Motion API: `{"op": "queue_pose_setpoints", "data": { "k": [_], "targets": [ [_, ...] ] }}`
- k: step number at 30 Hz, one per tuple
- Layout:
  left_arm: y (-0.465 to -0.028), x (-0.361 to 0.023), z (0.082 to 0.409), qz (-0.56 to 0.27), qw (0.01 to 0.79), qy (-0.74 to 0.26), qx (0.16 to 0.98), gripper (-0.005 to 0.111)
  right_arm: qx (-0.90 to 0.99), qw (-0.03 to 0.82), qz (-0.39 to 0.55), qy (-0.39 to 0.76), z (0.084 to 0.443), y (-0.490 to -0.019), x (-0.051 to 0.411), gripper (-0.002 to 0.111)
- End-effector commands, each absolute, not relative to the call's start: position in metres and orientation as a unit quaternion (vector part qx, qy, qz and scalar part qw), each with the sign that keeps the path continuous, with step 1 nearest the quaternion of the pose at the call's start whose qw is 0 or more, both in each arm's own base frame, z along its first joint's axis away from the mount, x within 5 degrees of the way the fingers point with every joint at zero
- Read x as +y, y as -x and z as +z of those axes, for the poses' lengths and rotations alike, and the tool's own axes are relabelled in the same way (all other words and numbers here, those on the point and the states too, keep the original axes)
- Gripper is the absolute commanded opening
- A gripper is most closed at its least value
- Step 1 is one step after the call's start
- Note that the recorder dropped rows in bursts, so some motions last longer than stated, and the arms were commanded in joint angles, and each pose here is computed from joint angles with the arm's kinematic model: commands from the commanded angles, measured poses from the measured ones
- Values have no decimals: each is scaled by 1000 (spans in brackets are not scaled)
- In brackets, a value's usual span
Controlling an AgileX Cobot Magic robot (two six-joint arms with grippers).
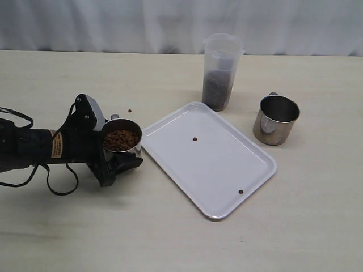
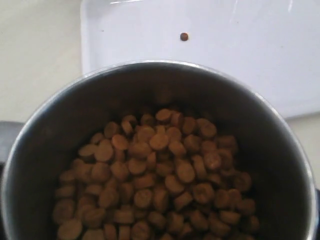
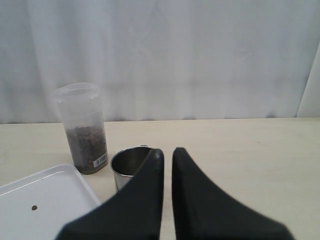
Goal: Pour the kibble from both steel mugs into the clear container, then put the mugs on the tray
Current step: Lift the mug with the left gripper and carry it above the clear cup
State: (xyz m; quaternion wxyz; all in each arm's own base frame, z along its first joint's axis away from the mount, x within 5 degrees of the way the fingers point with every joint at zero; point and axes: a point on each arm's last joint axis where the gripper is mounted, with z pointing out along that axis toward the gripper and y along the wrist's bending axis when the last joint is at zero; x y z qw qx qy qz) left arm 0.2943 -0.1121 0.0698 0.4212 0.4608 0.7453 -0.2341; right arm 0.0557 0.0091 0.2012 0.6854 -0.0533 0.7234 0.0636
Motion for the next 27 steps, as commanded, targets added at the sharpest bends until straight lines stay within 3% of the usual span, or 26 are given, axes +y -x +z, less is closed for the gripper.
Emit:
{"op": "queue_pose_setpoints", "data": {
  "k": [1,5,11,14,23,27],
  "targets": [
    [-302,-107,91,-239,460,-439,734,8,723,686,58,60,200,-56,9,5],
    [-306,-98,120,-221,472,-399,755,8,723,686,58,60,200,-56,9,5],
    [-314,-87,159,-110,494,-320,801,7,723,686,58,60,200,-56,9,5],
    [-319,-89,179,-67,509,-309,801,0,723,686,58,60,200,-56,9,5],
    [-339,-121,217,-38,523,-332,784,0,723,686,58,60,200,-56,9,5],
    [-333,-140,217,-20,495,-371,785,0,723,686,58,60,200,-56,9,5]
  ]
}}
